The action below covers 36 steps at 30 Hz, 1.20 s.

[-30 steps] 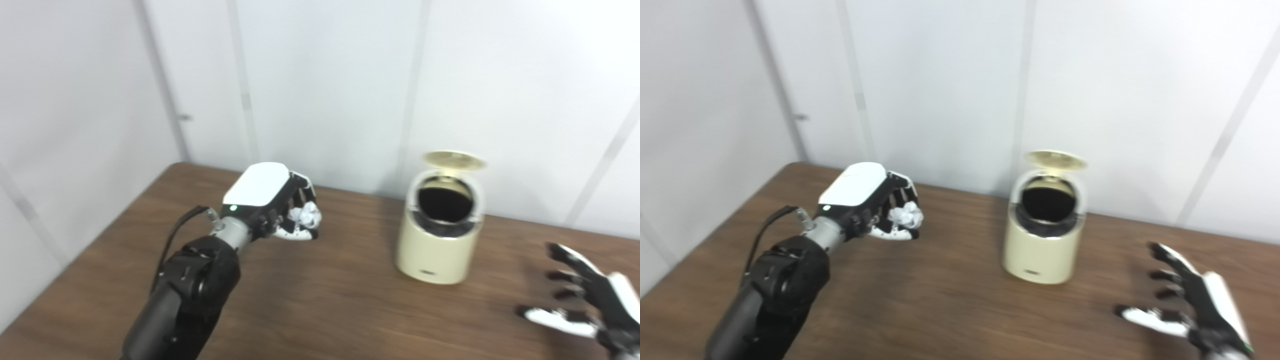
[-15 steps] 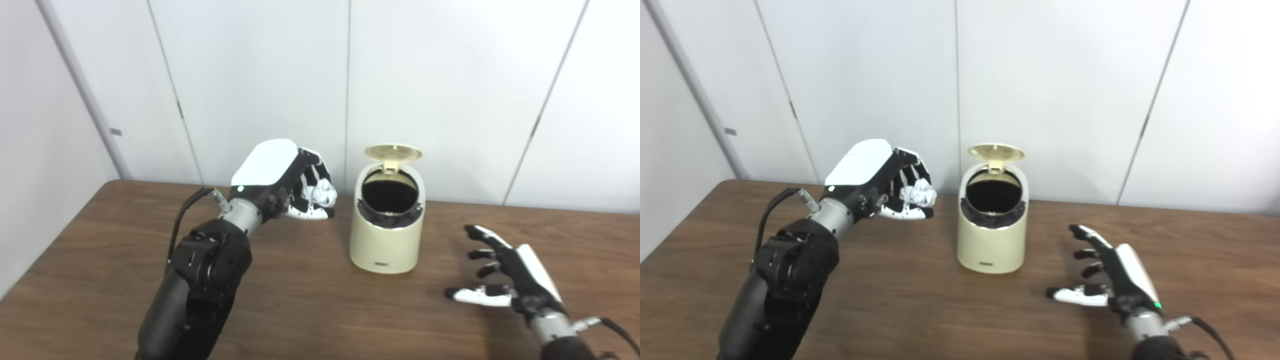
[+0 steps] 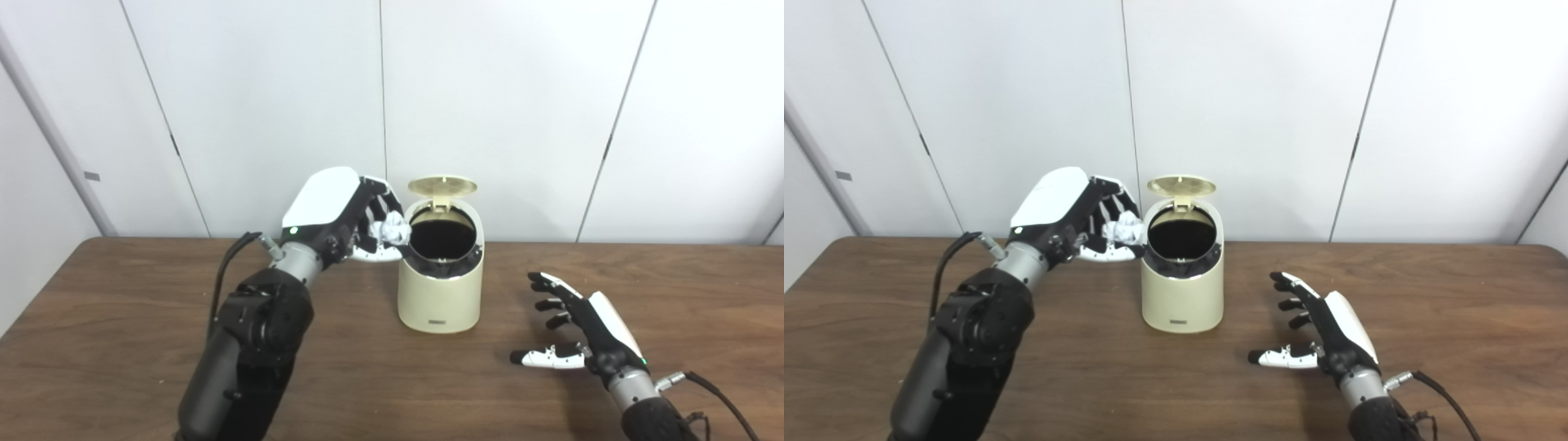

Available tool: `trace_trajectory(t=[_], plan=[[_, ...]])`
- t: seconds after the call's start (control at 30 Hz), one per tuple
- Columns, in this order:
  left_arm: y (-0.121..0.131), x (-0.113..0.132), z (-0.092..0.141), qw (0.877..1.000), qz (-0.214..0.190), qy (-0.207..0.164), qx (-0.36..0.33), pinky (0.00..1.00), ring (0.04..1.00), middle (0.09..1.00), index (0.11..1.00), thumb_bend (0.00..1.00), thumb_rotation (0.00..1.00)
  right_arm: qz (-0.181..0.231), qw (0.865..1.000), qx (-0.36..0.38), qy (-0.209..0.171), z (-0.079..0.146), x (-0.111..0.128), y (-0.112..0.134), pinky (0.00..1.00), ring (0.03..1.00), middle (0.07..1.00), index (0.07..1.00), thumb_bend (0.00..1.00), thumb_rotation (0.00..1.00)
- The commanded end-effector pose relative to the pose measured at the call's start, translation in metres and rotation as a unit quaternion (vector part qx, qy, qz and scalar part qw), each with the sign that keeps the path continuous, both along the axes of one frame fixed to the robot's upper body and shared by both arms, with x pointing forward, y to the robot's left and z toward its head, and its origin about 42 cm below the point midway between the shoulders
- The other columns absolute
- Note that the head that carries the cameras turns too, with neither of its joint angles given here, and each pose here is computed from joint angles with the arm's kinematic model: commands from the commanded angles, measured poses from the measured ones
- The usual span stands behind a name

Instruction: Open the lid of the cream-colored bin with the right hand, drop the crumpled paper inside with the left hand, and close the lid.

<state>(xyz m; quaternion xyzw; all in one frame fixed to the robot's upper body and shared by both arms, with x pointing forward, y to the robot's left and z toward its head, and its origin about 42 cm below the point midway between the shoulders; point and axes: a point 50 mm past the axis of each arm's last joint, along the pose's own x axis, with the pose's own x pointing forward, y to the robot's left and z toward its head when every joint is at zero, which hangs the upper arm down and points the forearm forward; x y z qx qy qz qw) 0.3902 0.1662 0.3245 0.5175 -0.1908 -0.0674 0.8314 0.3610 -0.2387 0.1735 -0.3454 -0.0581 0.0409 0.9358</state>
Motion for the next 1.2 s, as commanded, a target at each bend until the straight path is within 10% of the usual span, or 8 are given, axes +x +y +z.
trace_trajectory(t=[0.0, 1.17], plan=[[-0.007, 0.005, 0.027, 0.999, -0.007, -0.048, -0.006, 0.35, 0.389, 0.464, 0.515, 0.50, 0.00, 0.010, 0.999, -0.005, -0.042, 0.017, 0.005, 0.004, 0.61, 0.756, 0.849, 0.860, 0.67, 0.13], [-0.073, 0.034, 0.000, 0.994, -0.013, -0.087, -0.067, 0.30, 0.369, 0.492, 0.525, 0.50, 0.00, 0.006, 0.999, -0.001, -0.040, 0.018, -0.001, 0.010, 0.60, 0.757, 0.844, 0.852, 0.68, 0.12]])
